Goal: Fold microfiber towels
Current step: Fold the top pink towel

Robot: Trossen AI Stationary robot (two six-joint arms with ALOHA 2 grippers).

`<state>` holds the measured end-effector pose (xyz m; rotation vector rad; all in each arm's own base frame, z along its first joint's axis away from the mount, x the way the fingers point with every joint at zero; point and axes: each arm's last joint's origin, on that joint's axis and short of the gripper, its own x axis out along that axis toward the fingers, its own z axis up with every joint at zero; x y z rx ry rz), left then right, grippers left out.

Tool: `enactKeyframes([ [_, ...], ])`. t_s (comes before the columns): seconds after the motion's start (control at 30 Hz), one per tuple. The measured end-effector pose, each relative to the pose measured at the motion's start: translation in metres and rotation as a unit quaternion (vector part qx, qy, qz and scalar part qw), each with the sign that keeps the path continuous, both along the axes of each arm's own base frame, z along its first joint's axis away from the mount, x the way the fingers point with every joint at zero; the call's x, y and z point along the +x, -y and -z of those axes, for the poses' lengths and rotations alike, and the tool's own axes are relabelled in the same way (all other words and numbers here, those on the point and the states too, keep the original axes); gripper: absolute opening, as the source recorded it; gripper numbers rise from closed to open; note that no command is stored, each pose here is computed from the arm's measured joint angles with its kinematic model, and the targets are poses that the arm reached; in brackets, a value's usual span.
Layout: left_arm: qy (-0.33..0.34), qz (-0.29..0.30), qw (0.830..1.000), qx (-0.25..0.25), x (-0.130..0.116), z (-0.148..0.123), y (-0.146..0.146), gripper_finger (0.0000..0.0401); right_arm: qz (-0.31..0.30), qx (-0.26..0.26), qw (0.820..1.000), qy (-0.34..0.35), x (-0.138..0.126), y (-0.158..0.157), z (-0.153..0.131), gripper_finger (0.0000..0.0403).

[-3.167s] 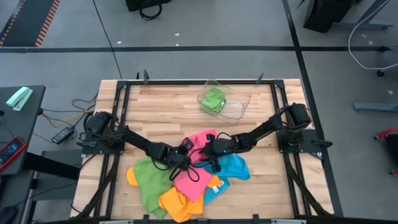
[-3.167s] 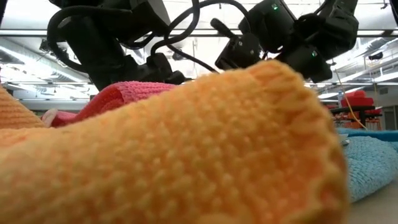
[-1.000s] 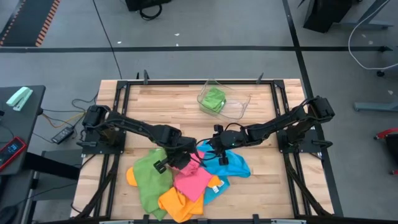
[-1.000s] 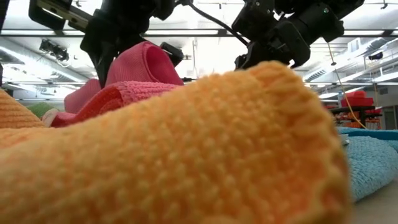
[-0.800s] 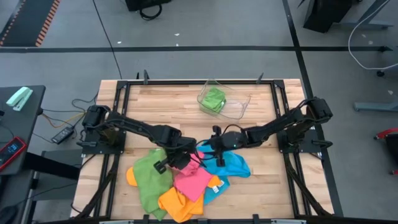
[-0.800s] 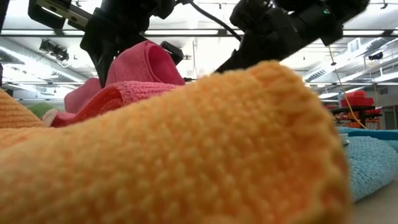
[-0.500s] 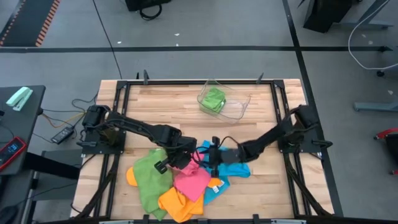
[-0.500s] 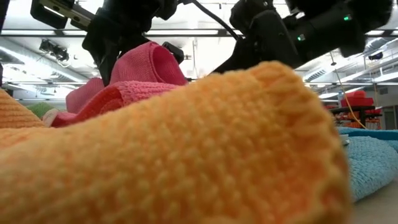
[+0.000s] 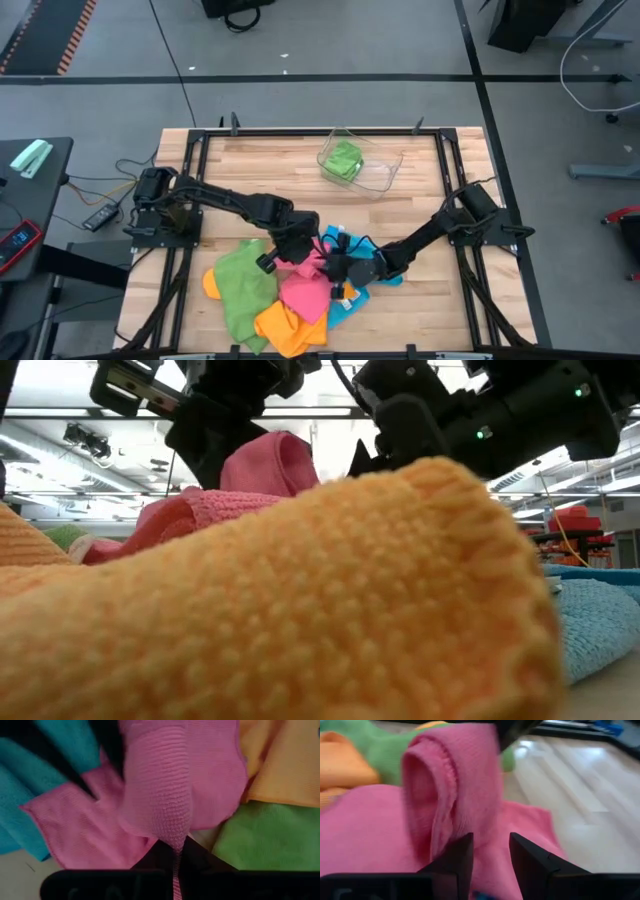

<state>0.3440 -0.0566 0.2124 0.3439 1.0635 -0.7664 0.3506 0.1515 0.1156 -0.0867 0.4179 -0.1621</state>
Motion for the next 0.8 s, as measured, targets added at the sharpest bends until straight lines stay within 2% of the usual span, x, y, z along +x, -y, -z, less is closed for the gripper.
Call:
enactKeyframes([
  [0.2,0.001,-0.012,1.0,0.003,0.01,0.013,-0.007,0.0023,-0.005,0.022,1.0,-0.003,0.001,0.0,-0.001,0.0118],
  [0.47,0.001,-0.054,0.997,0.054,0.015,0.021,-0.027,0.0032,0.012,0.014,0.999,-0.041,0.0,0.01,0.006,0.0115],
  [0.8,-0.012,-0.08,0.994,0.072,0.021,0.034,-0.04,0.004,0.01,0.057,0.997,-0.05,0.003,0.017,0.008,0.0115],
])
